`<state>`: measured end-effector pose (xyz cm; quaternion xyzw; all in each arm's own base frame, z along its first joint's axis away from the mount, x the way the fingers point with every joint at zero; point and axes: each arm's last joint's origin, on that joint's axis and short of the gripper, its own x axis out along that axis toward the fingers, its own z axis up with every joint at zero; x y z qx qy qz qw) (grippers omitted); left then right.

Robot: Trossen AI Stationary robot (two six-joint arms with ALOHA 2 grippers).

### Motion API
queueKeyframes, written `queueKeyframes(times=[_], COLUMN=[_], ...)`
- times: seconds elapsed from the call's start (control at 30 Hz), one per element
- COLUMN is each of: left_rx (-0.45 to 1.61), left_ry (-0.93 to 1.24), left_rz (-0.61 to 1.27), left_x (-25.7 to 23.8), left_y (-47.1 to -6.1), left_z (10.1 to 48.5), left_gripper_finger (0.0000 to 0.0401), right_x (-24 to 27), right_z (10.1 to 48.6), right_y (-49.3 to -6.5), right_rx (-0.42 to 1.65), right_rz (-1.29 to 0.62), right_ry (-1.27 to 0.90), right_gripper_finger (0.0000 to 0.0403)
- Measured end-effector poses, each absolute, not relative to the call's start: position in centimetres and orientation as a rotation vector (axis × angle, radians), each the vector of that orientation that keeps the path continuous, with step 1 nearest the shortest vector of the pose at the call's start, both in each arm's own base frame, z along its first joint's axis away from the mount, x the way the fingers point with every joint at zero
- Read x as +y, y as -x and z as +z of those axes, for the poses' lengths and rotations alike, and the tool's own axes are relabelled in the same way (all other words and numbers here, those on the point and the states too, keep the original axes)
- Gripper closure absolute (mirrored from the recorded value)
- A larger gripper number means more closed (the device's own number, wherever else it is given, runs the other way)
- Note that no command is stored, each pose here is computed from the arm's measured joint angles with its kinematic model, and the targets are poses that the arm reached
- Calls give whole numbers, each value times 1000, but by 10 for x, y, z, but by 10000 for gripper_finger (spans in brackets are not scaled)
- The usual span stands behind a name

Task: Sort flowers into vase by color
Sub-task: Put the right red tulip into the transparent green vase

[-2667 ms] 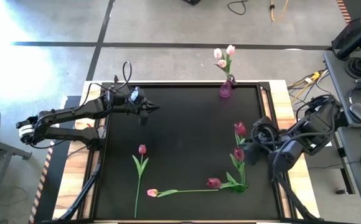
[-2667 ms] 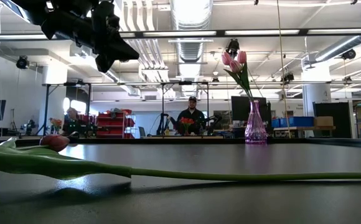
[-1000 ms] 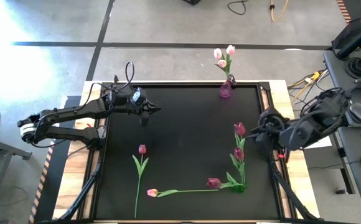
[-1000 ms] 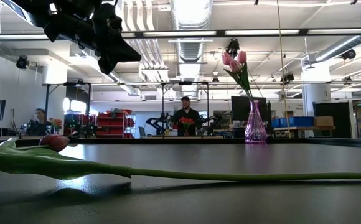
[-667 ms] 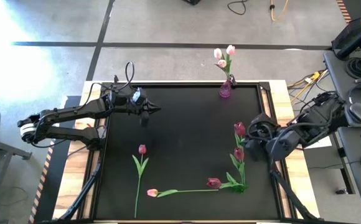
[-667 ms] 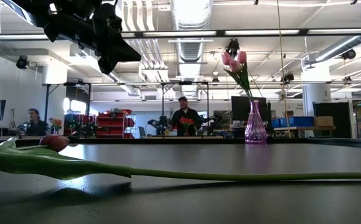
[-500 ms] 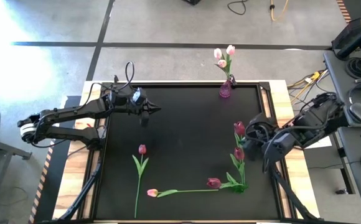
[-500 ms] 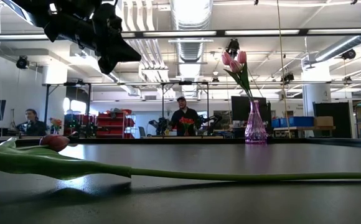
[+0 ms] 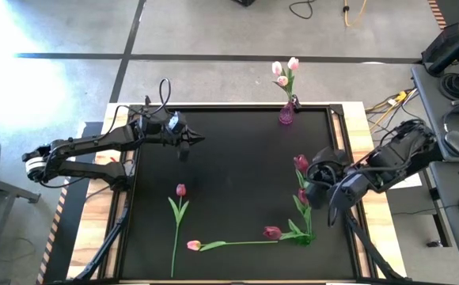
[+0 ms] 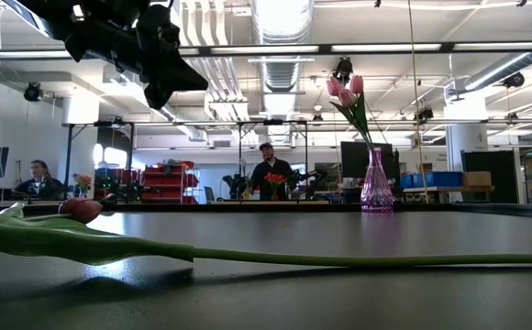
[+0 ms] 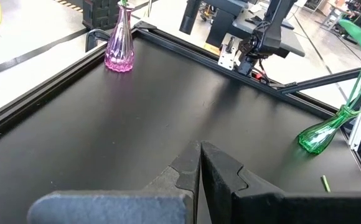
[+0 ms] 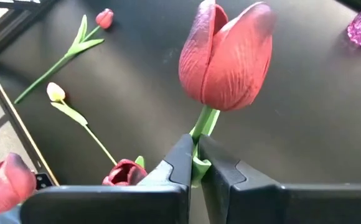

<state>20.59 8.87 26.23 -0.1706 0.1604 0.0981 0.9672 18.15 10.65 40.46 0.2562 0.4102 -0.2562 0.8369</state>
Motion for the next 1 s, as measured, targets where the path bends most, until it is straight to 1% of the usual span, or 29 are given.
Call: queueKeyframes(times=[0.4, 0.6, 0.8, 1.0], left_rx=[324, 325, 326, 328], left_ry=[345, 345, 343, 331], left_rz=[198, 198, 198, 196], left_x=[89, 89, 89, 89], left_y=[-206, -206, -206, -206], left_z=[262, 262, 262, 262], left_gripper_finger=[401, 401, 401, 401], right_x=[135, 141, 148, 151], right_z=[395, 393, 386, 383], right_y=[-180, -179, -179, -181], right_rx=[916, 907, 955, 998], right_rz=[-505, -503, -520, -518], right_ry=[-554, -543, -480, -509], right_gripper_finger=[390, 390, 390, 390])
